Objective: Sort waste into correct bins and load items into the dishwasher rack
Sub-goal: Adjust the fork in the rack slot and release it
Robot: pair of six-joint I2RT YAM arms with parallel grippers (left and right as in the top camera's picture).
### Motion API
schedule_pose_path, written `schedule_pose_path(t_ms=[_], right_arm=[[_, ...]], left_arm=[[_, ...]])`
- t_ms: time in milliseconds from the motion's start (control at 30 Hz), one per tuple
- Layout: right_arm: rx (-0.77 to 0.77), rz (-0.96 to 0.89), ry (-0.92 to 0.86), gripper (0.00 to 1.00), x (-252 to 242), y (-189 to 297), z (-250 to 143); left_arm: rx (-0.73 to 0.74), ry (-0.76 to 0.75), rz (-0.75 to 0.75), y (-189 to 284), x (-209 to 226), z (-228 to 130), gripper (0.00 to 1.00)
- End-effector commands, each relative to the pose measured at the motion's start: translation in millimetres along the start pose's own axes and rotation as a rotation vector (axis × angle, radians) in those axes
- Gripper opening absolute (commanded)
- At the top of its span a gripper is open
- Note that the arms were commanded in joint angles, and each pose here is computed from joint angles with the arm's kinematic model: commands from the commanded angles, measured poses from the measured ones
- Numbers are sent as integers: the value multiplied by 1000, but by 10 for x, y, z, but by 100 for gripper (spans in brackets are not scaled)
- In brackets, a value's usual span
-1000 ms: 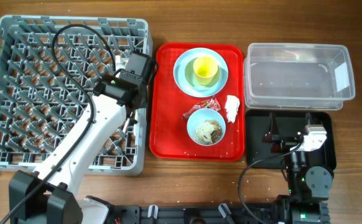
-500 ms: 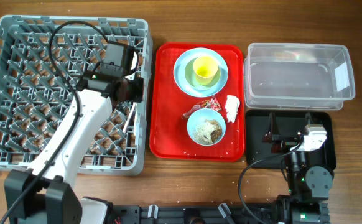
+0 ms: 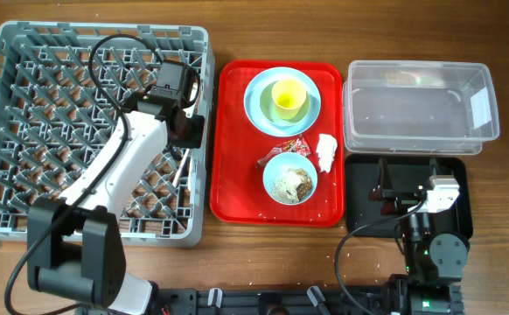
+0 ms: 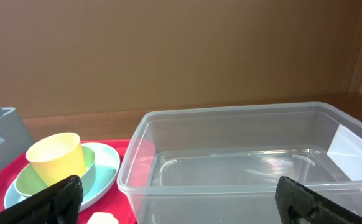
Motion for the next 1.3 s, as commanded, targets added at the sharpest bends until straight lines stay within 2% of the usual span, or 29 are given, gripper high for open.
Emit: schedule_pose_path(t_ms=[0, 200, 333, 400, 567, 700, 833, 933, 1267], right_arm=[[-5, -8, 0, 100, -13, 2, 7], [-5, -8, 0, 100, -13, 2, 7], [-5, -8, 0, 100, -13, 2, 7], [-5, -8, 0, 100, -13, 2, 7], [-5, -8, 0, 100, -13, 2, 7], [-5, -8, 0, 100, -13, 2, 7], [-5, -8, 0, 100, -13, 2, 7], [-5, -8, 0, 100, -13, 2, 7], [-5, -8, 1, 100, -13, 2, 7]], left_arm=[[25, -11, -10, -94, 3, -26, 29], [68, -13, -12, -239, -15, -71, 28], [38, -10, -18, -281, -34, 2, 24], [29, -5, -24, -281, -44, 21, 14], [29, -5, -34, -281, -58, 21, 4], [-24, 0, -41, -197, -65, 126, 4], [-182, 68, -69, 293, -73, 442, 4], [-268, 84, 1, 523, 48, 530, 4], [-158, 91, -5, 422, 40, 316, 5]])
Point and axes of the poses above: each gripper's point midway between its finger pads, its own y axis back along the fingers, its own x axis along the line the jaws close on, z = x × y, the point moved 4 cm from there along y, back along the fingers, and after that the axes turned 9 degrees about y, right-handed, at the moved point
